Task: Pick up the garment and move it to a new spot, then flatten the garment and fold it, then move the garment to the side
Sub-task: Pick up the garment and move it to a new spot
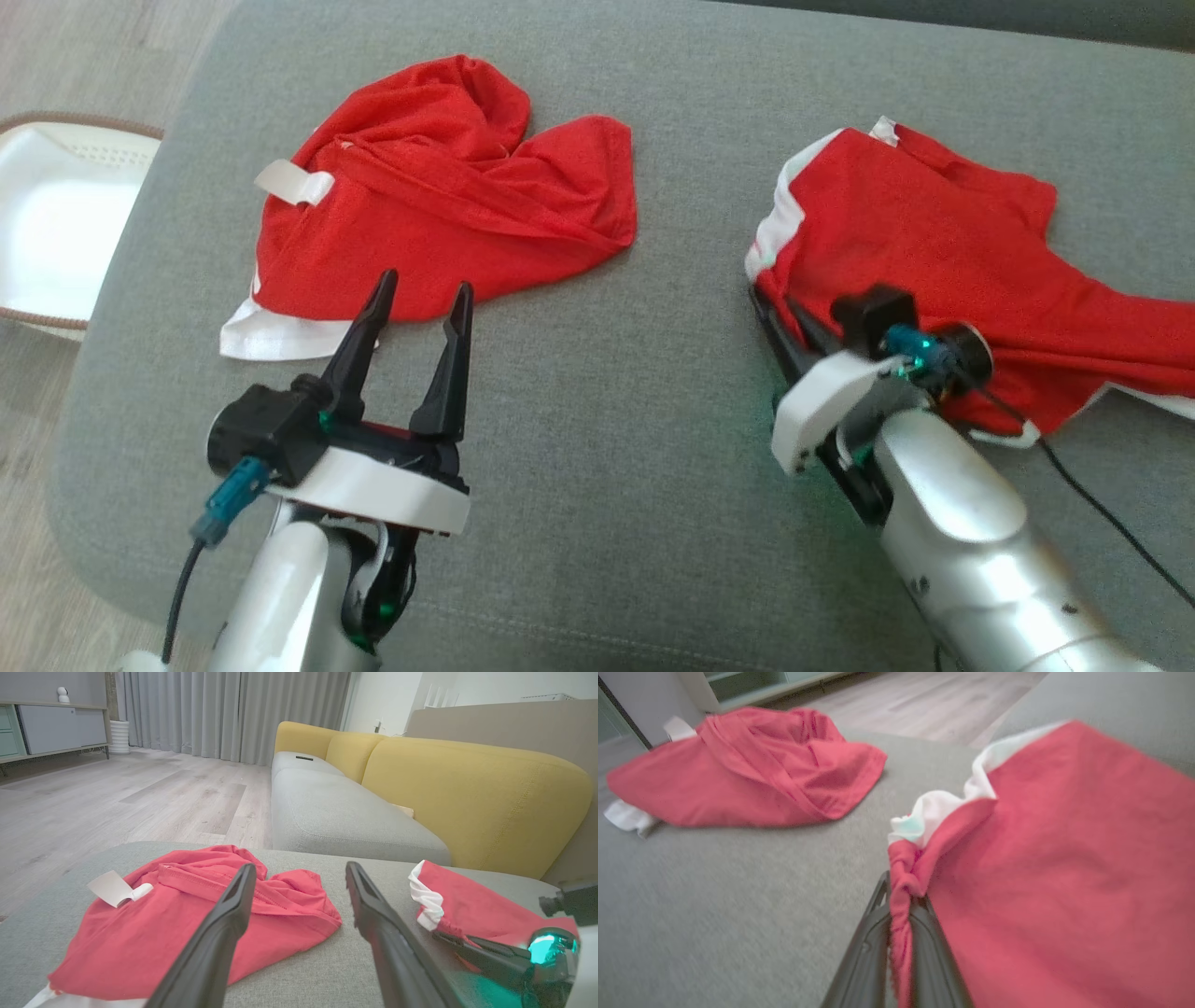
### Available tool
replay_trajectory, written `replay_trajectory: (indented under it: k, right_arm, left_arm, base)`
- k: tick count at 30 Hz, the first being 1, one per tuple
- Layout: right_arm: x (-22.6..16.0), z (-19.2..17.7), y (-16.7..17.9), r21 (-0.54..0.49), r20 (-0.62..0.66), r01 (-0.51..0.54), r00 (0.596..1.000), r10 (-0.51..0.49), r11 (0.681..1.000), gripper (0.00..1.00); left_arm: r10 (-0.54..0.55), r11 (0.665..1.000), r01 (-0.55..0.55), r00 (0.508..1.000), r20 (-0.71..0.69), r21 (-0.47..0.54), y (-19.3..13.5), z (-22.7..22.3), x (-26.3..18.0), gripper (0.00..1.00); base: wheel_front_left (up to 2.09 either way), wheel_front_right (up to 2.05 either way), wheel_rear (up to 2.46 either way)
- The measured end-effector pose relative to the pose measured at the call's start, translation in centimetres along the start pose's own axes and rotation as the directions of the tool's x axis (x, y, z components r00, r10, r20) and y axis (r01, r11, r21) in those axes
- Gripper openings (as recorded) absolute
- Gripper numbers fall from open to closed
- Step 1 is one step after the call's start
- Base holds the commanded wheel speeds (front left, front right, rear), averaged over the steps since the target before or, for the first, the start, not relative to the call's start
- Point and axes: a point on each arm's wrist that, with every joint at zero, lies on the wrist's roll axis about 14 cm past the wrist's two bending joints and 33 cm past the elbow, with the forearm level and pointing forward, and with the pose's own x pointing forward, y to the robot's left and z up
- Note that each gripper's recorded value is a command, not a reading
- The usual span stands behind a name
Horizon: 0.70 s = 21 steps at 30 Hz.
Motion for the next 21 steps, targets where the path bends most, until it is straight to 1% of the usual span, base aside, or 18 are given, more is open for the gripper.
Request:
replay_trajectory:
  k: [3,6,11,13,15,17,19,21]
  right_arm:
    - [0.2,3.0,-0.2,0.062,0.097,0.002,0.995,-0.008,0.998,0.00]
    - [0.3,6.4,-0.2,0.117,0.199,-0.014,0.980,-0.010,0.993,0.00]
    - [-0.3,12.1,-0.1,0.207,0.371,-0.067,0.929,-0.015,0.976,0.00]
    - [-0.6,13.8,-0.7,0.249,0.424,-0.074,0.905,-0.040,0.966,0.00]
    - [-0.6,14.6,-2.0,0.270,0.438,-0.048,0.895,-0.078,0.962,0.00]
    - [-0.3,14.5,-3.6,0.257,0.426,0.005,0.897,-0.118,0.967,0.00]
    - [0.1,13.6,-5.1,0.247,0.389,0.060,0.908,-0.155,0.967,0.00]
    - [0.5,11.8,-6.6,0.216,0.327,0.124,0.925,-0.192,0.968,0.00]
  left_arm:
    - [-0.004,1.000,0.004,1.000,0.005,-0.001,-0.1,0.2,0.0,1.00]
    - [-0.011,1.000,0.011,1.000,0.010,-0.002,-0.4,0.3,0.0,1.00]
    - [-0.018,1.000,0.018,1.000,0.020,-0.004,-0.6,0.7,-0.1,1.00]
    - [-0.017,1.000,0.017,1.000,0.023,-0.003,-0.6,0.8,-0.1,1.00]
    - [-0.014,1.000,0.014,1.000,0.025,-0.002,-0.5,0.9,-0.2,1.00]
    - [-0.010,1.000,0.010,1.000,0.025,-0.001,-0.4,0.9,-0.3,1.00]
    - [-0.006,1.000,0.006,1.000,0.022,0.000,-0.3,0.8,-0.3,1.00]
    - [-0.003,1.000,0.003,1.000,0.015,0.000,-0.2,0.6,-0.3,1.00]
  base:
    - [0.00,0.00,0.00]
    - [0.00,0.00,0.00]
    - [0.00,0.00,0.00]
    - [0.00,0.00,0.00]
    - [0.00,0.00,0.00]
    - [0.00,0.00,0.00]
    - [0.00,0.00,0.00]
    - [0.00,0.00,0.00]
